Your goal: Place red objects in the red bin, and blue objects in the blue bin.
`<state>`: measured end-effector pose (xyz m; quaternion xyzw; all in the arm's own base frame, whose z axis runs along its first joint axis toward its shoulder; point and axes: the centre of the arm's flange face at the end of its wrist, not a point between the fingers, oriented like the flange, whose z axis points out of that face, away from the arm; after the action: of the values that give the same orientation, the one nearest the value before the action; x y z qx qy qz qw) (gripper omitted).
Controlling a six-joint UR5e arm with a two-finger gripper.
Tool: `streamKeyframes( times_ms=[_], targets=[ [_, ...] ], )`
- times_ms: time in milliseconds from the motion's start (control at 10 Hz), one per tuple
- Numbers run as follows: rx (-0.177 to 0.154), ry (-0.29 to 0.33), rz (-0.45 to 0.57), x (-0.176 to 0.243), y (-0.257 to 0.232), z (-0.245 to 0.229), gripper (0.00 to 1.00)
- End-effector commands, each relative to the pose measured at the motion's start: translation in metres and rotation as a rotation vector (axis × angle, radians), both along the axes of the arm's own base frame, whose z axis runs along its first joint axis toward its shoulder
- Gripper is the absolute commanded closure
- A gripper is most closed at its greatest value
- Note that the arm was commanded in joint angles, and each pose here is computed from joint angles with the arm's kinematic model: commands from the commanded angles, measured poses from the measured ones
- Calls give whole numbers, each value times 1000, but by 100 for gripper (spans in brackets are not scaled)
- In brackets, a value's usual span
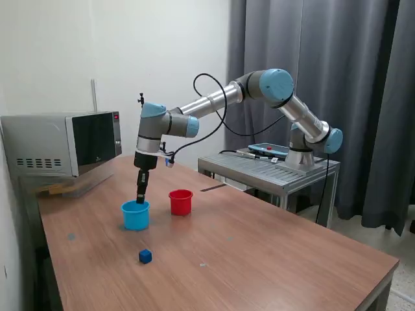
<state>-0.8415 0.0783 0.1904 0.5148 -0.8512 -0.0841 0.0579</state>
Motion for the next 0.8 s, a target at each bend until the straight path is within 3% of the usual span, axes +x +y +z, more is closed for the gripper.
streamKeyframes(
  times_ms=[0, 500, 600, 700],
  targets=[
    [5, 6, 12, -1, 0, 1, 100],
    [3, 3, 13, 0, 0, 0, 100],
    [2, 0, 13, 0, 0, 0, 0],
    [4, -1, 20, 0, 0, -1, 0]
  ],
)
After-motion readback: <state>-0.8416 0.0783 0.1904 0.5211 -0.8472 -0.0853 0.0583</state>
